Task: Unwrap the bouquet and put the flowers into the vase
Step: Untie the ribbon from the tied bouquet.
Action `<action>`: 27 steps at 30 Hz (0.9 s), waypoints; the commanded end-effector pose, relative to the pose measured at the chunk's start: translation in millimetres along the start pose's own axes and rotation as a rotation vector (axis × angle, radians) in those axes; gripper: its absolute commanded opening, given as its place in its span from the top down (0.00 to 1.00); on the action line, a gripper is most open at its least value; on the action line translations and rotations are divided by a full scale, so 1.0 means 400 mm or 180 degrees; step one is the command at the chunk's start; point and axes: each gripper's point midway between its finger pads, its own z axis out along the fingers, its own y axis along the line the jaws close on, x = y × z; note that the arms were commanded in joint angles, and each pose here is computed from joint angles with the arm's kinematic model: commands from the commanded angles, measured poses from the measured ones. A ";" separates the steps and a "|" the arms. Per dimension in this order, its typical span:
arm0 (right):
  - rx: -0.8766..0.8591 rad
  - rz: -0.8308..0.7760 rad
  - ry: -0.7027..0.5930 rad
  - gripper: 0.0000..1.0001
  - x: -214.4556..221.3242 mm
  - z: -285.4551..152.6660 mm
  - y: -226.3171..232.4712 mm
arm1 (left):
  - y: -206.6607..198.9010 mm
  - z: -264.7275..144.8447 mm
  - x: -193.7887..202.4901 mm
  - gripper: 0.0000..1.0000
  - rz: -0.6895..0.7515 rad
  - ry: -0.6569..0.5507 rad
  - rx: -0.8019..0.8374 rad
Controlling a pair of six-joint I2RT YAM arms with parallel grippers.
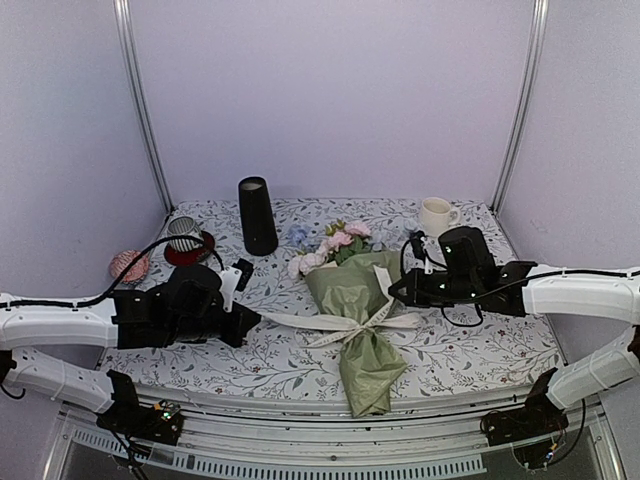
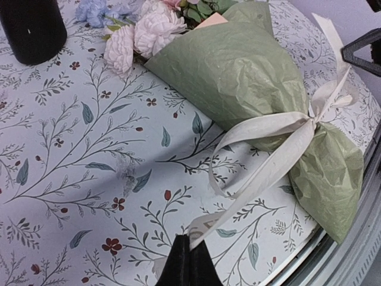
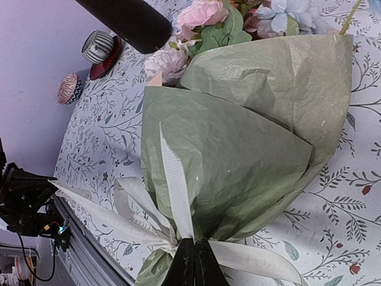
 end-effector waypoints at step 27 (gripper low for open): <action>0.1082 0.0367 0.0157 0.97 0.098 0.026 -0.205 | 0.040 -0.009 0.003 1.00 -0.0143 -0.0057 -0.0085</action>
